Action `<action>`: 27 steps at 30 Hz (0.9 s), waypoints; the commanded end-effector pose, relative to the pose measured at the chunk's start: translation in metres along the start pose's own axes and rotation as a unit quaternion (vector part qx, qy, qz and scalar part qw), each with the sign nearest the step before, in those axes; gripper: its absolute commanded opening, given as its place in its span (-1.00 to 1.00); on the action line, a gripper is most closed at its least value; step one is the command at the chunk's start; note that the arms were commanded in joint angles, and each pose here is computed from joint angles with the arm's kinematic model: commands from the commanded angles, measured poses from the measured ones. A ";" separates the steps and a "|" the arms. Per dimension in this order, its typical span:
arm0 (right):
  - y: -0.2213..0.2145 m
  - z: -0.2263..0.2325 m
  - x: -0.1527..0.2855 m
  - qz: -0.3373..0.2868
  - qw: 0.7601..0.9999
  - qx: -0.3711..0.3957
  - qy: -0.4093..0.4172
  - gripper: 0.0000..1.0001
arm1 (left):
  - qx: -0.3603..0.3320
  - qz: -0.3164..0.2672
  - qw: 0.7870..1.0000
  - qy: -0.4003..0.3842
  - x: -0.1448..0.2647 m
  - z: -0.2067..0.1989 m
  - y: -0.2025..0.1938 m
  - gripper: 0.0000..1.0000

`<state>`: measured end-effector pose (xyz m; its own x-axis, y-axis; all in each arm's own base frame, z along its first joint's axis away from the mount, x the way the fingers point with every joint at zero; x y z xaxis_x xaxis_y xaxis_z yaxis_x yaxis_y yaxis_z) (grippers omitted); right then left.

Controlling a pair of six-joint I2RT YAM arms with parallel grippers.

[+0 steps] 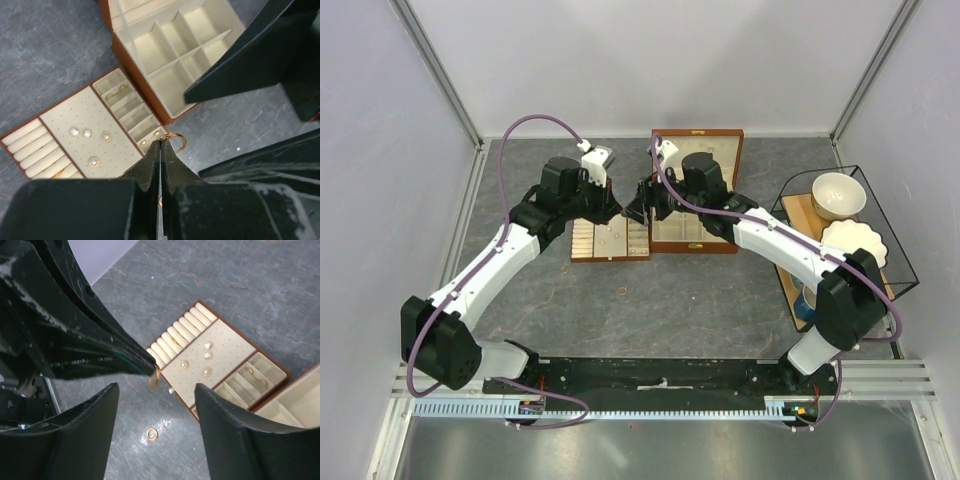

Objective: Organize the mixed jewelry
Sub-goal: Pick up the jewelry from the center of the board.

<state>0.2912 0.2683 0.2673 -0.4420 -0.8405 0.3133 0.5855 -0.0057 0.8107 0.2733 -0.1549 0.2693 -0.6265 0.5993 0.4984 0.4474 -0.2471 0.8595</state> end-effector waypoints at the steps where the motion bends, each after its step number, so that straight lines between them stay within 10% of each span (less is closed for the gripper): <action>1: 0.025 0.016 -0.009 -0.042 0.999 0.011 0.027 0.33 | 0.039 -0.059 0.998 -0.003 -0.003 -0.008 0.030 -0.97; 27: 0.021 0.015 -0.006 -0.038 0.999 0.029 0.019 -0.45 | 0.038 -0.083 0.996 -0.004 0.008 -0.010 0.035 -0.97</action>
<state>0.2951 0.2785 0.2727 -0.4498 -0.8444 0.2910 0.5615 -0.0140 0.8274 0.2779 -0.1660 0.2798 -0.6463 0.6202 0.4446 0.4539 -0.1560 0.8773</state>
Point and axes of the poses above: each gripper's point midway between its finger pads, its own x axis back along the fingers, its own z axis along the line the jaws close on, y = z × x, the point moved 10 cm from there along x, back along the fingers, and after that the axes turned 8 degrees about -x, right-handed, at the moved point
